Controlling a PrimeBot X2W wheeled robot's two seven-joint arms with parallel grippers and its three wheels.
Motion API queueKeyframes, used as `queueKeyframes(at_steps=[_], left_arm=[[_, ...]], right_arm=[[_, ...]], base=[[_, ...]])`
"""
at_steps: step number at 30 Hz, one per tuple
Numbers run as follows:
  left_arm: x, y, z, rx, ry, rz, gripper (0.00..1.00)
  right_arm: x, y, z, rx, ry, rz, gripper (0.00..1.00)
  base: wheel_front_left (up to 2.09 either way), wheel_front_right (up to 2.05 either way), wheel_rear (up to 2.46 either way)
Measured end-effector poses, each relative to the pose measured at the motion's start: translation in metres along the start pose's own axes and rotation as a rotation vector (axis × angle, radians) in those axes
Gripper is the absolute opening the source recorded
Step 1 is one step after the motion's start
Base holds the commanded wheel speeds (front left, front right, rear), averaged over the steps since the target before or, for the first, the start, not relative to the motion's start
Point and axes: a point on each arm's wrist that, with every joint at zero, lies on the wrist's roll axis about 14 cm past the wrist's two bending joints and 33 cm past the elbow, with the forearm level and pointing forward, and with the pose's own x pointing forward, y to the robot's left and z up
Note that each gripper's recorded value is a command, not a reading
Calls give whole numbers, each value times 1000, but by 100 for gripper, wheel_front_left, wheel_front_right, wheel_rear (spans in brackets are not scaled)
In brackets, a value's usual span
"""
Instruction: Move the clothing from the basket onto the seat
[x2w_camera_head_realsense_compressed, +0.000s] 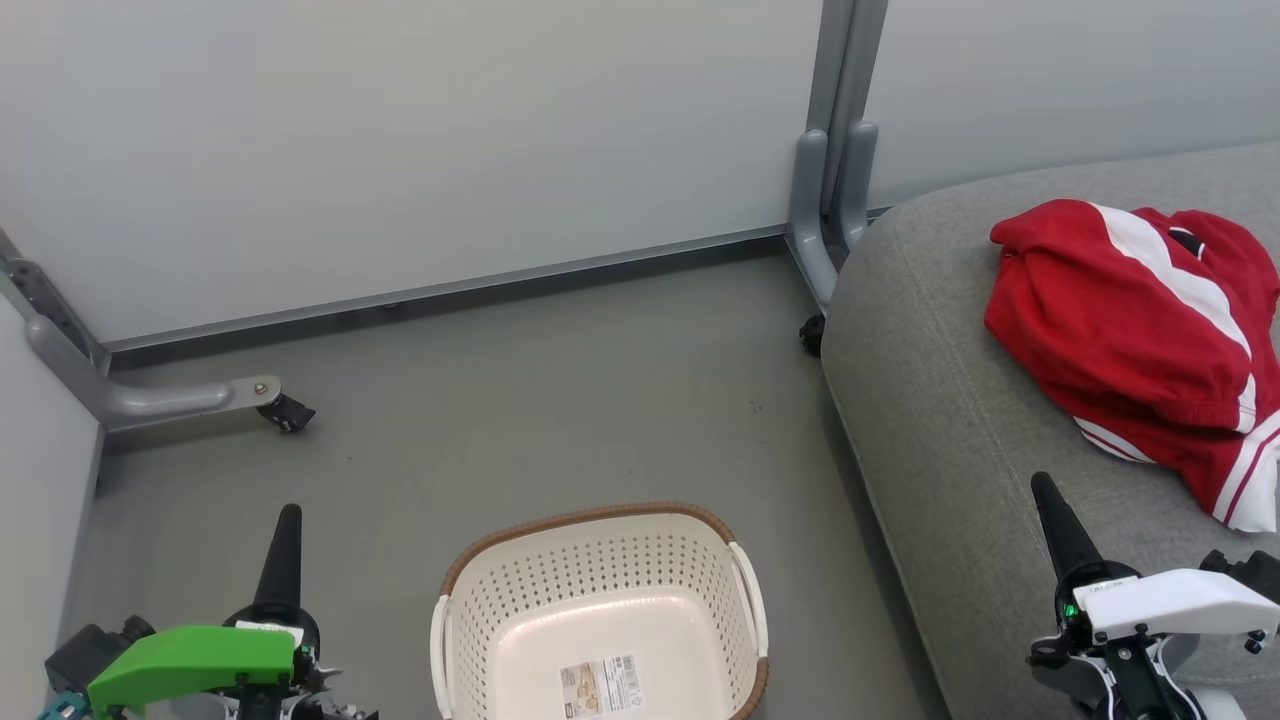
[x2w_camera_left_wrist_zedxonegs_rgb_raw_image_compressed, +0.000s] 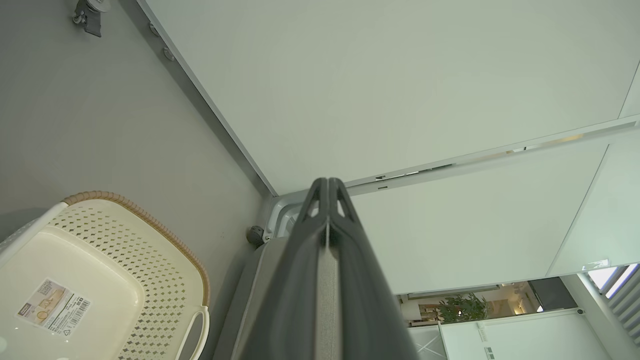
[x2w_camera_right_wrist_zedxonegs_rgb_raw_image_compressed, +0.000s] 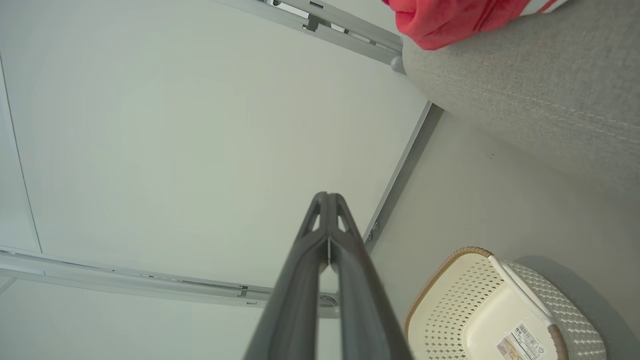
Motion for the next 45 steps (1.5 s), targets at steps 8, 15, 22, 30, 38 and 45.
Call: queueKeyframes(at_steps=[8,15,22,30,38,45], left_arm=[[5,-2,2,-65,1,-9,0],[9,-4,3,-117,2,-17,0],[13,-7,4,-165,7,-29,0],[17,-8,5,-219,9,-37,0],[22,-11,7,-266,8,-50,0],[22,-11,7,-267,9,-52,0]], right_arm=[[2,-2,3,67,-4,-5,0],[5,-3,5,124,-6,-5,0],[7,-3,7,177,-11,-5,0],[10,-4,9,231,-14,-4,0],[12,-4,11,279,-17,-1,0],[12,-4,11,280,-16,-1,0]], base=[[0,0,0],[0,0,0],[0,0,0],[0,0,0],[0,0,0],[0,0,0]])
